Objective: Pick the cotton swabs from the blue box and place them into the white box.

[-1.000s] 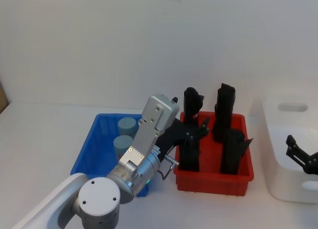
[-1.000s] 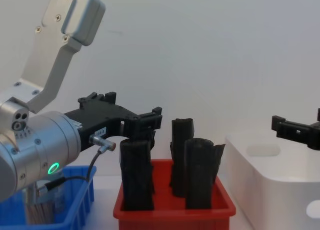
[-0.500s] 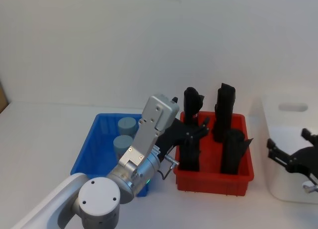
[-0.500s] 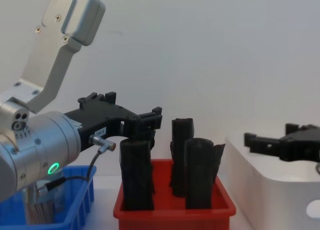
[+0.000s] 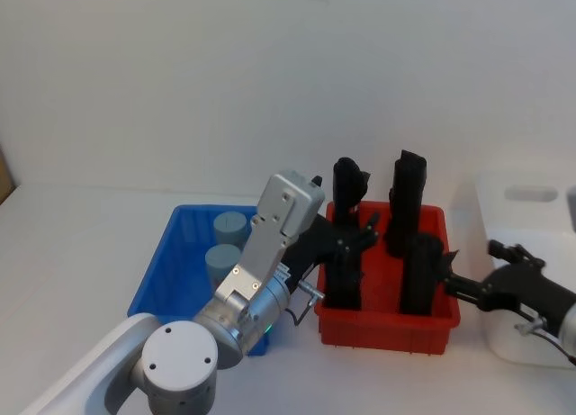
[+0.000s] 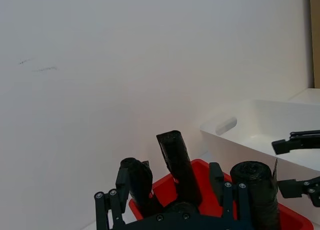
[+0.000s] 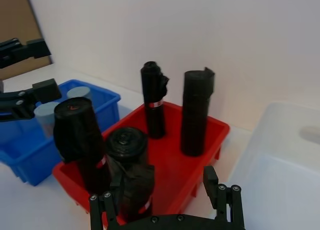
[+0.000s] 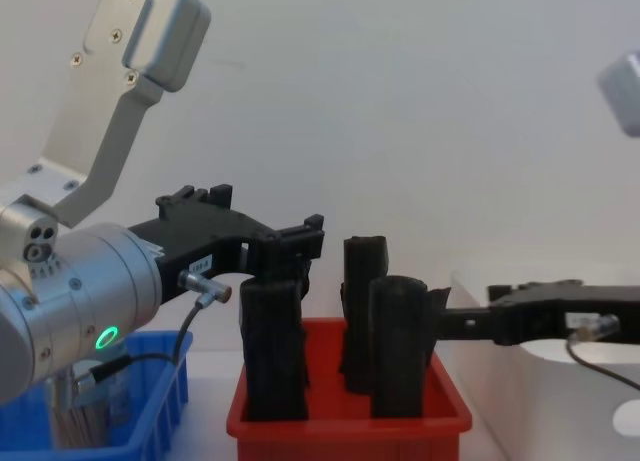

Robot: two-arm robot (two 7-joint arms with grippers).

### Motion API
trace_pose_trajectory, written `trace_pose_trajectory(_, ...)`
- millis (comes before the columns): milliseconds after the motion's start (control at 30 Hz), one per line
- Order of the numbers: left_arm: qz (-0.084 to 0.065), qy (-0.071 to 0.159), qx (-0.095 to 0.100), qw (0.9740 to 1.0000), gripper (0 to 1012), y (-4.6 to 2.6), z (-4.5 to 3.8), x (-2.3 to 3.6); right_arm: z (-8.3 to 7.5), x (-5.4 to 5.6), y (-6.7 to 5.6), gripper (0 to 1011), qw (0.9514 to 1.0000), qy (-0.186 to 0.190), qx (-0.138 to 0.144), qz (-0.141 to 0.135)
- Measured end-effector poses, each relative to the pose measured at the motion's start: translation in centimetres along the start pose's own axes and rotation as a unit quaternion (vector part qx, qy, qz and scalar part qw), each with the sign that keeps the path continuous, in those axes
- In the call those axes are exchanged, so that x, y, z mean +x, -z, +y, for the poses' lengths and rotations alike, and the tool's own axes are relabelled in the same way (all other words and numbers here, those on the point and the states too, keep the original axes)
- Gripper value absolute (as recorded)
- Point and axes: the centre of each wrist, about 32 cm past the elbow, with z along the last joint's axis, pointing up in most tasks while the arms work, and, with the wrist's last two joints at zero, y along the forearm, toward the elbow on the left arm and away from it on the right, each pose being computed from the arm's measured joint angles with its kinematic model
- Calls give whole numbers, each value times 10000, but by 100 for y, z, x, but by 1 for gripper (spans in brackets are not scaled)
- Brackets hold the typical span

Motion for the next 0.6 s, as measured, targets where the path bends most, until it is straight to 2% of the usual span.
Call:
trace_pose_trajectory(167, 0, 0, 0, 10000, 1004, 0, 0, 0, 121, 65, -80, 1001, 9994, -299, -149, 5)
trace_pose_trajectory(267, 0, 0, 0, 10000, 1004, 0, 0, 0, 242, 125, -170, 1001, 9978, -593, -285, -6)
trace_pose_trajectory(600, 0, 0, 0, 10000, 1004, 0, 0, 0, 477, 214, -357, 1001, 9934, -1021, -523, -56)
